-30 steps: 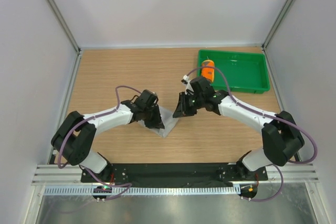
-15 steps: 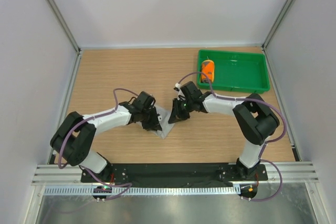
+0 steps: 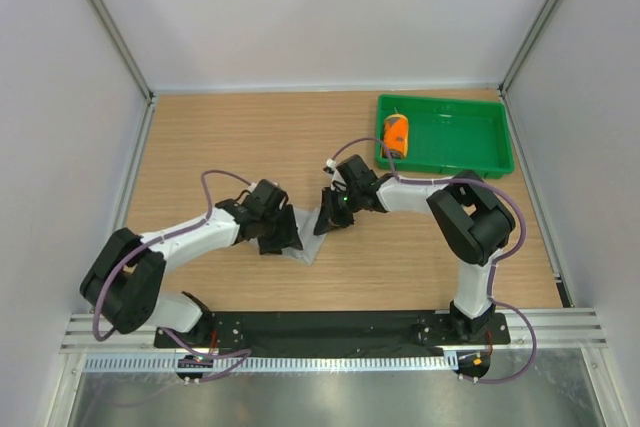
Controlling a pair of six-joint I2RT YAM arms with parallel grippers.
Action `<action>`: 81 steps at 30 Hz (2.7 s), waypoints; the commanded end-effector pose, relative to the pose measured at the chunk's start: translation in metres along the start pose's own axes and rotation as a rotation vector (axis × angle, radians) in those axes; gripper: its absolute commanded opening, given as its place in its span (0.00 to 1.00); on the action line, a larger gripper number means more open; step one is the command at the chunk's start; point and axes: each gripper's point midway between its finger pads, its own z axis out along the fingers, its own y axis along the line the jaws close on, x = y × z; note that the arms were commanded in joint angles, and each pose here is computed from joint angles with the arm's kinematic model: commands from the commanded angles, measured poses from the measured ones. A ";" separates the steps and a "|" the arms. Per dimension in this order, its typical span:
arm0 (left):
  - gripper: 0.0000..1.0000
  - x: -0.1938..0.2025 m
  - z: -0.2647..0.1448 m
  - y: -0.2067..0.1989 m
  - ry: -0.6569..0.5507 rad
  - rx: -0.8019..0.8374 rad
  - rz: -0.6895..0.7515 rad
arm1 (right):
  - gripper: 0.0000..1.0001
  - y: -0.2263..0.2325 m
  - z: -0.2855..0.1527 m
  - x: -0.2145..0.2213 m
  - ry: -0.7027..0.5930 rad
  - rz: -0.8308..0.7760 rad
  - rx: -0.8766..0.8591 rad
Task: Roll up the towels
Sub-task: Roll the towel
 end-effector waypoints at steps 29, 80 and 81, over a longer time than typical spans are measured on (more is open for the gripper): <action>0.65 -0.005 -0.007 -0.072 -0.404 -0.080 0.676 | 0.56 0.035 0.002 -0.023 -0.007 -0.068 -0.071; 0.00 0.083 0.037 -0.051 -0.146 0.130 0.856 | 0.59 -0.011 -0.086 -0.116 -0.237 -0.004 0.148; 0.00 0.087 0.036 -0.052 -0.134 0.139 0.872 | 0.59 -0.015 -0.091 -0.107 -0.243 0.002 0.172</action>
